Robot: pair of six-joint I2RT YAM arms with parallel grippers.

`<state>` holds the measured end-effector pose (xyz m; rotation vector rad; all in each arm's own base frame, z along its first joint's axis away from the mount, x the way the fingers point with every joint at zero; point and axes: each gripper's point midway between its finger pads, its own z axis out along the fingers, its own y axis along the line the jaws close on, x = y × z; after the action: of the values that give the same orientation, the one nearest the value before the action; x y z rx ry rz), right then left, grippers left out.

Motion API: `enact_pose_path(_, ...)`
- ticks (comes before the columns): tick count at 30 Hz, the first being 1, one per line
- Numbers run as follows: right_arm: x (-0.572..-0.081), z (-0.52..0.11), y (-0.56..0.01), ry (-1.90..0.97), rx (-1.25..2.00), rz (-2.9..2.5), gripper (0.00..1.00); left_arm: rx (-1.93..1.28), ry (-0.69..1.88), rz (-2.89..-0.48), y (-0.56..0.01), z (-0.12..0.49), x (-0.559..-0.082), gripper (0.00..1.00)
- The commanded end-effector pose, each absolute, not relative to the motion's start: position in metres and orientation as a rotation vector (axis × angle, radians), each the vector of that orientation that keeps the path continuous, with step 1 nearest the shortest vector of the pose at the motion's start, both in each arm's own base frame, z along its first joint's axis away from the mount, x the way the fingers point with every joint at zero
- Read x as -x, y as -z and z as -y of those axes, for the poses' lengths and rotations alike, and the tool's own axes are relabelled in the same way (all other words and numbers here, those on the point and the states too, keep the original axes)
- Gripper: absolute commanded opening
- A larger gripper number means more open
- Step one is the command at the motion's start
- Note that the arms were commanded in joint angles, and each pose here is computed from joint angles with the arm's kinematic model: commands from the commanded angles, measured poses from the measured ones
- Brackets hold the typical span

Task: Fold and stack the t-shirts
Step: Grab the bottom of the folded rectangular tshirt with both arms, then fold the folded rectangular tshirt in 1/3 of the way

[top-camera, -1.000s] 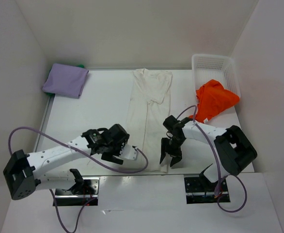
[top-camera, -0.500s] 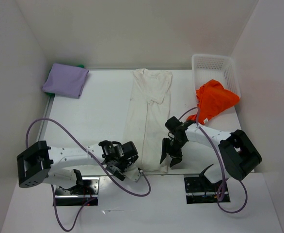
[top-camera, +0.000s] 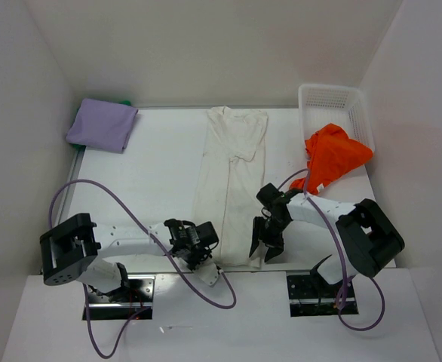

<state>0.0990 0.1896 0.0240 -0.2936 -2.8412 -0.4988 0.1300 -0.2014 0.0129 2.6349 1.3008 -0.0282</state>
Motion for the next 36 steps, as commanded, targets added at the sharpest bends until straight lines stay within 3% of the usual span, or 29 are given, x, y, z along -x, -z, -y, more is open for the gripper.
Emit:
enact_pose_path(1,-0.096,-0.190,-0.020,0.502,0.273,2.846,0.59,-2.696,0.119,-1.237,-0.002,0.210,-0.121,0.34)
enact_pose_path(5,-0.088,-0.194,-0.020,0.520,0.255,2.822,0.59,-2.681,0.120,-1.246,-0.004,0.213,-0.123,0.12)
enact_pose_path(8,-0.081,-0.197,-0.017,0.542,0.255,2.774,0.56,-2.660,0.109,-1.293,-0.004,0.212,-0.123,0.00)
enact_pose_path(13,-0.076,-0.199,-0.009,0.535,0.247,2.746,0.43,-2.599,0.085,-1.335,-0.010,0.217,-0.129,0.00)
enact_pose_path(19,-0.084,-0.204,-0.007,0.544,0.230,2.757,0.02,-2.545,0.075,-1.373,-0.015,0.221,-0.135,0.00)
enact_pose_path(27,-0.141,-0.208,-0.046,0.550,0.213,2.916,0.00,-2.249,-0.017,-1.591,-0.054,0.222,-0.199,0.00)
enact_pose_path(36,-0.251,-0.196,-0.079,0.655,0.261,3.058,0.00,-1.819,-0.098,-1.802,-0.114,0.220,-0.332,0.00)
